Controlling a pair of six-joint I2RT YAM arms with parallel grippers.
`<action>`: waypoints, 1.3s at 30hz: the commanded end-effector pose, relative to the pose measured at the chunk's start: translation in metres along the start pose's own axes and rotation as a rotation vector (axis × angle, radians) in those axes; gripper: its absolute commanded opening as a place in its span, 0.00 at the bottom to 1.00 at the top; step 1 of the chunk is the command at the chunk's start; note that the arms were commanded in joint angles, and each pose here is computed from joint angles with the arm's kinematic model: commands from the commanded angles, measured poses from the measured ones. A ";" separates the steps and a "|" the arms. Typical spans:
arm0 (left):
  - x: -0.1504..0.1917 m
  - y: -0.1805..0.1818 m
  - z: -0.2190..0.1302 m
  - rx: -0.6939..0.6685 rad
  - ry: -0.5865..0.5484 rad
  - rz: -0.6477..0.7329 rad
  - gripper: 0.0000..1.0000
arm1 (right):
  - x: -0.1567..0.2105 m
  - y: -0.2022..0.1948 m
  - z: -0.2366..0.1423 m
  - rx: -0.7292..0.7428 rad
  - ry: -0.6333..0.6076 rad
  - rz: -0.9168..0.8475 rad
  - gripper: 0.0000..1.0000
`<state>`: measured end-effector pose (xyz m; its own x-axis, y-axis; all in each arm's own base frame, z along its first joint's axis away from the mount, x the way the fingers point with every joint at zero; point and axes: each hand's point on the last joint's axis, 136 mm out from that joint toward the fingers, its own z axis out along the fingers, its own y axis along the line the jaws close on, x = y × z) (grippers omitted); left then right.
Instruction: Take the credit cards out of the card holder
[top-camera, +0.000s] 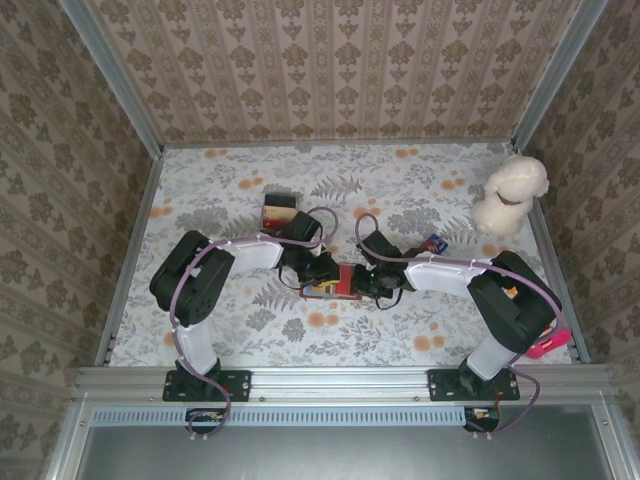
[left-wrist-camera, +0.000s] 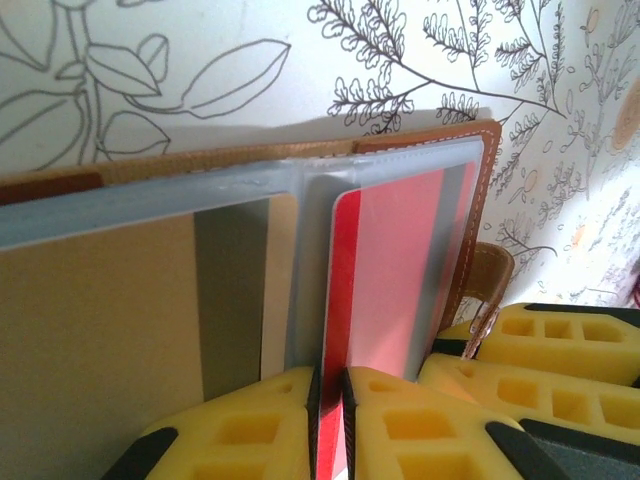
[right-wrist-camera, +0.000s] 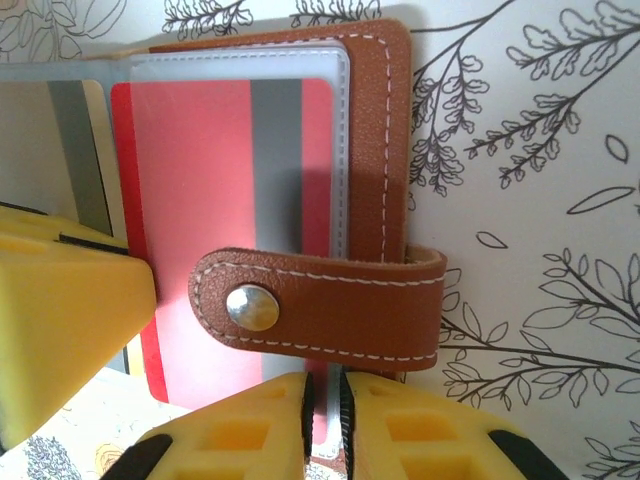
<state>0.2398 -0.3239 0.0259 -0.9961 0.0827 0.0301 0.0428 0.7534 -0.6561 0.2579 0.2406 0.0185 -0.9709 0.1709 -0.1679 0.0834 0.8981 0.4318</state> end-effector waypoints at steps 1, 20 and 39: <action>0.018 0.031 0.013 -0.047 0.054 -0.081 0.15 | -0.003 -0.002 0.007 0.028 0.002 -0.011 0.18; 0.007 0.016 -0.022 0.017 -0.011 0.037 0.00 | 0.003 -0.029 0.009 0.181 0.031 0.020 0.15; 0.013 0.034 -0.039 -0.036 -0.029 0.019 0.00 | -0.015 0.038 -0.019 -0.055 -0.036 -0.092 0.17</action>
<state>0.2361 -0.2818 0.0356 -0.9971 0.0758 -0.0029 0.0592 0.7548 -0.6533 0.2657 0.2450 0.0274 -0.9709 0.1464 -0.1895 0.0599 0.9146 0.3999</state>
